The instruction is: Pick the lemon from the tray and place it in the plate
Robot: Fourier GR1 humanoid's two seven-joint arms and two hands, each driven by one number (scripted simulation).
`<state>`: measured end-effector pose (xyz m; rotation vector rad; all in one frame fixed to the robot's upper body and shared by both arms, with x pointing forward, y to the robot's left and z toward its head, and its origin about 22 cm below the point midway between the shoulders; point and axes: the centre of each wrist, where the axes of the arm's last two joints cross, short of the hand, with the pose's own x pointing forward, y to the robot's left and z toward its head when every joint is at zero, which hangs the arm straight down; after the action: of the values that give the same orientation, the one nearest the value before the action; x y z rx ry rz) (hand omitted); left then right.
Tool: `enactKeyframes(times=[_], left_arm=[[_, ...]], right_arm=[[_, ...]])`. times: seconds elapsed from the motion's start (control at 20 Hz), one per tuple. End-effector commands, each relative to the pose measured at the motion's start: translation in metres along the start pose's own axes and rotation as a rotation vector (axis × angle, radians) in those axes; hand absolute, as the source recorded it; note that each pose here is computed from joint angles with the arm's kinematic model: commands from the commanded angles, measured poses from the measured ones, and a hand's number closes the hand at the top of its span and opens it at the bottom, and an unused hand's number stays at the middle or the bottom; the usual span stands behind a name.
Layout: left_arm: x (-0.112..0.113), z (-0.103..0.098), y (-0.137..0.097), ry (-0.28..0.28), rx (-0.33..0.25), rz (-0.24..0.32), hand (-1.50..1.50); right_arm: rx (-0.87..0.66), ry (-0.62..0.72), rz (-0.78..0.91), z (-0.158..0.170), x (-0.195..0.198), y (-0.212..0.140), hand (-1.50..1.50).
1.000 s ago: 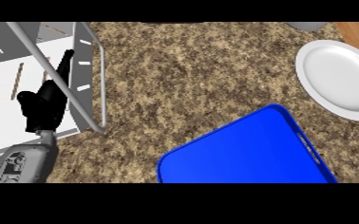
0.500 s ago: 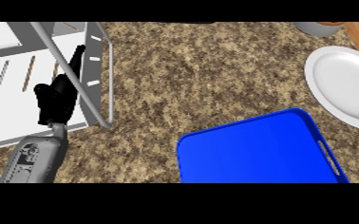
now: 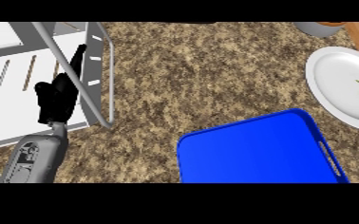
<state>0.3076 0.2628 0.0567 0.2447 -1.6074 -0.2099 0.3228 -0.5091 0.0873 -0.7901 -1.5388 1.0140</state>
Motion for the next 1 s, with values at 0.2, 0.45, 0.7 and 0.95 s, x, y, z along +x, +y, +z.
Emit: enactKeyframes(times=[0.2, 0.45, 0.7, 0.95], left_arm=[[0.001, -0.004, -0.023, -0.002, -0.056, -0.001, 0.00], [-0.017, 0.008, -0.032, 0.010, -0.047, 0.025, 0.00], [-0.010, 0.003, -0.010, 0.004, -0.053, 0.021, 0.00], [0.000, 0.004, -0.016, 0.008, -0.063, 0.018, 0.00]], right_arm=[[0.089, 0.085, -0.157, -0.019, 0.007, 0.041, -1.50], [0.108, 0.033, -0.258, -0.030, 0.017, 0.069, -1.50], [-0.082, -0.008, -0.530, -0.025, 0.009, 0.042, -1.50], [-0.231, 0.066, -0.668, -0.001, -0.007, -0.023, -1.50]])
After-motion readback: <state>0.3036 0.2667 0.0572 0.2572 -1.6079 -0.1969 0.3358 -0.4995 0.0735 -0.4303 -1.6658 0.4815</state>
